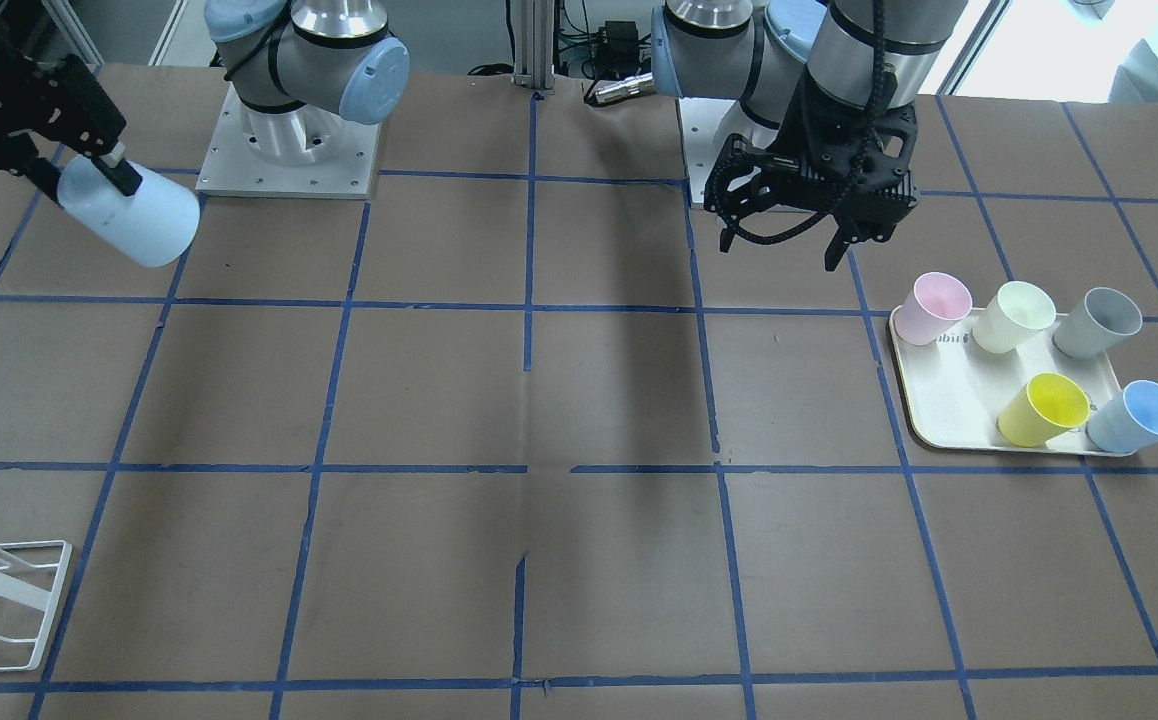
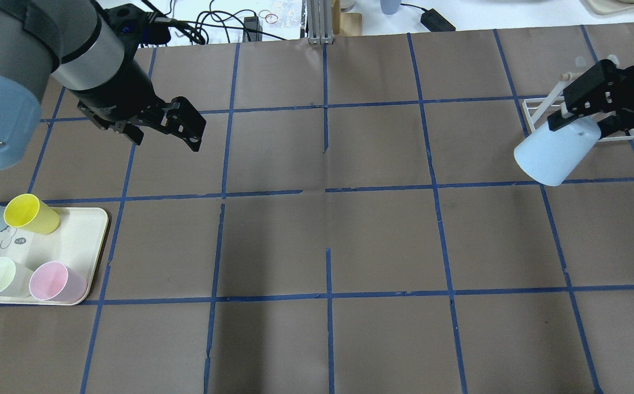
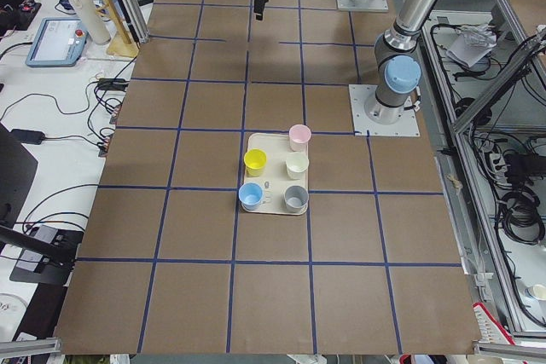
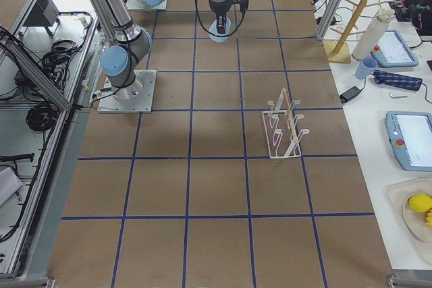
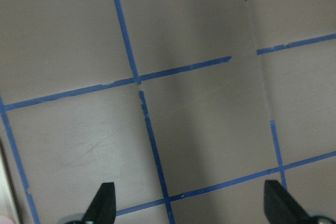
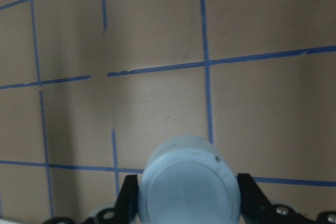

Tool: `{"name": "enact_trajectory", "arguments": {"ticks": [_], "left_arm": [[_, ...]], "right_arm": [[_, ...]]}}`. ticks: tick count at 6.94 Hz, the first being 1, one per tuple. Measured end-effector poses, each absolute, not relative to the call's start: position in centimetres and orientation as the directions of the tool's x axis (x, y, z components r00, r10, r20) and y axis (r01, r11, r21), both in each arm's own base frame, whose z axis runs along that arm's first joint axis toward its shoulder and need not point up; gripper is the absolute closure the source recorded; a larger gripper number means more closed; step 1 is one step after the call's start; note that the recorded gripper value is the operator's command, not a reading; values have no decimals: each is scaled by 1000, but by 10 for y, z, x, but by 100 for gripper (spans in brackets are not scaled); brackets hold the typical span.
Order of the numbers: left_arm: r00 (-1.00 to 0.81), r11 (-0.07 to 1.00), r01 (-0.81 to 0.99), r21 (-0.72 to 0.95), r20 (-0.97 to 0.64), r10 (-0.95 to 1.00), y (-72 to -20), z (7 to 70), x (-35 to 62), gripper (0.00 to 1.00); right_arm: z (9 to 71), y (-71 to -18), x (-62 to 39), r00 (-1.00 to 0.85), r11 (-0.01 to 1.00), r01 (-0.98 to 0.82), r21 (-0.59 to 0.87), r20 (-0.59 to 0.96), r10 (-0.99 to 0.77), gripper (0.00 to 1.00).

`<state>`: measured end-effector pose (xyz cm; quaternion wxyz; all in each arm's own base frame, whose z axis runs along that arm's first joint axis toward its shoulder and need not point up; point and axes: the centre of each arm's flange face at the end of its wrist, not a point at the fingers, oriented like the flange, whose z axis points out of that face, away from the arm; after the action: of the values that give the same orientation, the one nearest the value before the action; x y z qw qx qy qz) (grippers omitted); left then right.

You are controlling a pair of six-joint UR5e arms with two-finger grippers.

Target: Transfer IKEA cup to right arm and place on rack

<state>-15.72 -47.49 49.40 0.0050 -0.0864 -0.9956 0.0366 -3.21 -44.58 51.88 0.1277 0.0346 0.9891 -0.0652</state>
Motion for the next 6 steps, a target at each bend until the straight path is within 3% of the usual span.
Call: {"name": "enact_trajectory", "arguments": {"ticks": [3, 6], "left_arm": [[-997, 995, 72, -72, -13, 71, -497, 495, -130, 0], [-999, 997, 38, -73, -7, 38, -498, 502, -119, 0]], "right_arm": [[488, -509, -80, -999, 970, 30, -243, -27, 24, 84], [449, -558, -107, -997, 950, -43, -308, 70, -22, 84]]}}
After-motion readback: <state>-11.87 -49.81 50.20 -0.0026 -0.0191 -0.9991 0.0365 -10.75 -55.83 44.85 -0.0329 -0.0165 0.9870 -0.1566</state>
